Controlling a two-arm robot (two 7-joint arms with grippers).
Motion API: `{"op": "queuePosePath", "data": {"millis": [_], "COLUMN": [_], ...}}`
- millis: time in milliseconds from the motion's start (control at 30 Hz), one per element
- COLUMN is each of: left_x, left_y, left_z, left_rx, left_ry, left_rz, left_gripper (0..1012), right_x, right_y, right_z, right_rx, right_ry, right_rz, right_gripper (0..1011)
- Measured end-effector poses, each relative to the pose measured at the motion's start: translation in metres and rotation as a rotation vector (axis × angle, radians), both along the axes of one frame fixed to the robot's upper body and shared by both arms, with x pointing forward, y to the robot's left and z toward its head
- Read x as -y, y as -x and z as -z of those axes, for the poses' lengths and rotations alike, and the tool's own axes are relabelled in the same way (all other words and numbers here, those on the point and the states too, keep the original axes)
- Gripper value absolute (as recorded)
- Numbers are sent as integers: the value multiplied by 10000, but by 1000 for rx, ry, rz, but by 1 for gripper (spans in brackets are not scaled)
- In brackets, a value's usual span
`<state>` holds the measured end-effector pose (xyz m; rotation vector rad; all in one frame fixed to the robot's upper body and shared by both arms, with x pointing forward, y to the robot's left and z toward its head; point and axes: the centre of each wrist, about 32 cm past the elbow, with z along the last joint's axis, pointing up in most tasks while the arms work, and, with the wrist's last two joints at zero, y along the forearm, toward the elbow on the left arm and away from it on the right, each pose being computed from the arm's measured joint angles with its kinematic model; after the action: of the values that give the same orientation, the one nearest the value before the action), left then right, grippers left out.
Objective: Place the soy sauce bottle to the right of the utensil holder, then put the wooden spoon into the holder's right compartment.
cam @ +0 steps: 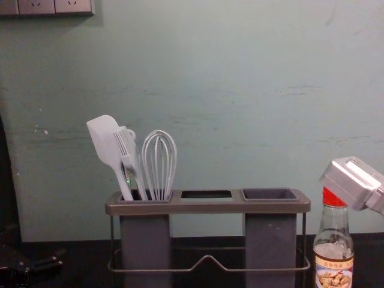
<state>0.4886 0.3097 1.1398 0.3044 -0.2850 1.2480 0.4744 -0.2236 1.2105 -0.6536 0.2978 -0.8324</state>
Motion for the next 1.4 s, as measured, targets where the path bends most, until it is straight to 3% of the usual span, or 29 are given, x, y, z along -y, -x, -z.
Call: {"op": "queuePosePath", "data": {"millis": [567, 1400], "left_x": [0, 0], "left_y": [0, 0], "left_z": [0, 0], "left_rx": [0, 0], "left_ry": [0, 0], "left_rz": [0, 0], "left_gripper": [1005, 1005], "right_x": [-64, -89], "right_y": [-117, -136], "right_z": [61, 77], "right_rx": [11, 16], "right_ry": [21, 30], "right_rz": [-18, -24], "right_gripper": [1004, 1004]}}
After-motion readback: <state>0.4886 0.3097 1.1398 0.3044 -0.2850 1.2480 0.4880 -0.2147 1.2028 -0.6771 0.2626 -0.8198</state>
